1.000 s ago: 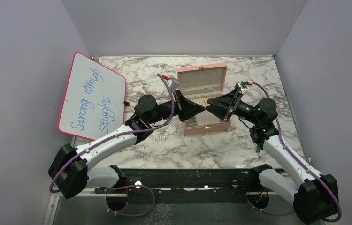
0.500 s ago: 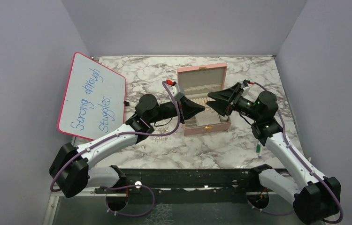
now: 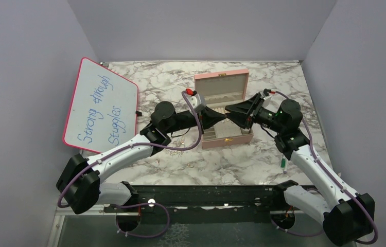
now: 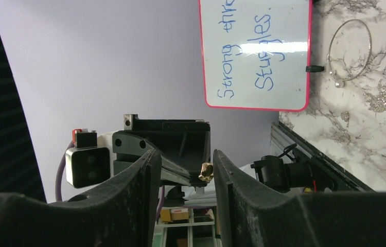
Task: Organize the mixed jewelry
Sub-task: Pick up the jewelry from the center of the board, then place the jewelry in the jewelry box.
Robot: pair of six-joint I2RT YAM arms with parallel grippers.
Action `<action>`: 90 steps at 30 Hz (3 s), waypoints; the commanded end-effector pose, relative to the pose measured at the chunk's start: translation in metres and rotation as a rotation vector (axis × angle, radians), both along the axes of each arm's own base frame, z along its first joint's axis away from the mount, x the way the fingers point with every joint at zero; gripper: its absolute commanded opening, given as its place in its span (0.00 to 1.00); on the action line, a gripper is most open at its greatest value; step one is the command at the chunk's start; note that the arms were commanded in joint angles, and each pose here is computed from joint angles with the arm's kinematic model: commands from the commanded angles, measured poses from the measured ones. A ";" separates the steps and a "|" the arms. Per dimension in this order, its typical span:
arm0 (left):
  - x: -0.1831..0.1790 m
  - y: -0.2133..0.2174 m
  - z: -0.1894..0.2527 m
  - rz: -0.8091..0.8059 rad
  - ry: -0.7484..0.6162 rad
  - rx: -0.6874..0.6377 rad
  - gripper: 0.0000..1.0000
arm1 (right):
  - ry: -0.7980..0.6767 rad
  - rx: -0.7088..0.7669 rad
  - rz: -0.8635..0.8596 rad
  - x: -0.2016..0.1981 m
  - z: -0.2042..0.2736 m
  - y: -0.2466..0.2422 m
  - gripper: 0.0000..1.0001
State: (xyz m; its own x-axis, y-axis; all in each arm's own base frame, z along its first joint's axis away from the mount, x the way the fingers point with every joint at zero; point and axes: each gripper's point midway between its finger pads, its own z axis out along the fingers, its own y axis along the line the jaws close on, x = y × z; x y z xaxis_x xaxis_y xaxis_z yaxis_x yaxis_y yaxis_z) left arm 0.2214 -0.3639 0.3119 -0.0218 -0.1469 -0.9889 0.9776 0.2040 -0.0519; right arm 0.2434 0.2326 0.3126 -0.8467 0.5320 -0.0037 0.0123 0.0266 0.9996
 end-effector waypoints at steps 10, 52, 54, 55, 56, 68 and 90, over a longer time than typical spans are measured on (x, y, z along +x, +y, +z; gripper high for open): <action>0.004 0.000 0.022 0.004 -0.115 -0.029 0.00 | 0.011 0.014 0.049 -0.010 0.001 0.005 0.56; 0.018 0.018 0.025 0.156 -0.031 -0.074 0.67 | -0.082 -0.152 -0.100 0.010 -0.017 -0.008 0.05; 0.016 0.024 0.027 0.177 0.007 -0.095 0.74 | -0.113 -0.212 -0.119 0.014 -0.026 -0.011 0.05; 0.015 0.027 0.027 0.187 0.030 -0.106 0.76 | -0.127 -0.251 -0.121 0.017 -0.032 -0.012 0.05; 0.014 0.031 0.024 0.199 0.063 -0.116 0.78 | -0.135 -0.294 -0.127 0.019 -0.038 -0.014 0.05; 0.016 0.090 -0.030 0.474 0.350 -0.150 0.99 | -0.336 -0.759 -0.075 0.045 -0.124 -0.028 0.05; 0.026 0.081 -0.180 0.597 0.762 0.068 0.96 | -0.551 -1.070 -0.125 0.093 -0.172 -0.025 0.05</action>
State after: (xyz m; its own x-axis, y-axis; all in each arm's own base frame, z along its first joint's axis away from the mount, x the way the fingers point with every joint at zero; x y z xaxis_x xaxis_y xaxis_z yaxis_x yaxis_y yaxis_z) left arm 0.2432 -0.2866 0.1480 -0.5708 -0.2597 -0.7789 0.4870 0.6567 -0.5758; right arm 0.3231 0.2082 0.1364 -0.5946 0.1379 -0.7921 -0.3364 0.8522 0.4008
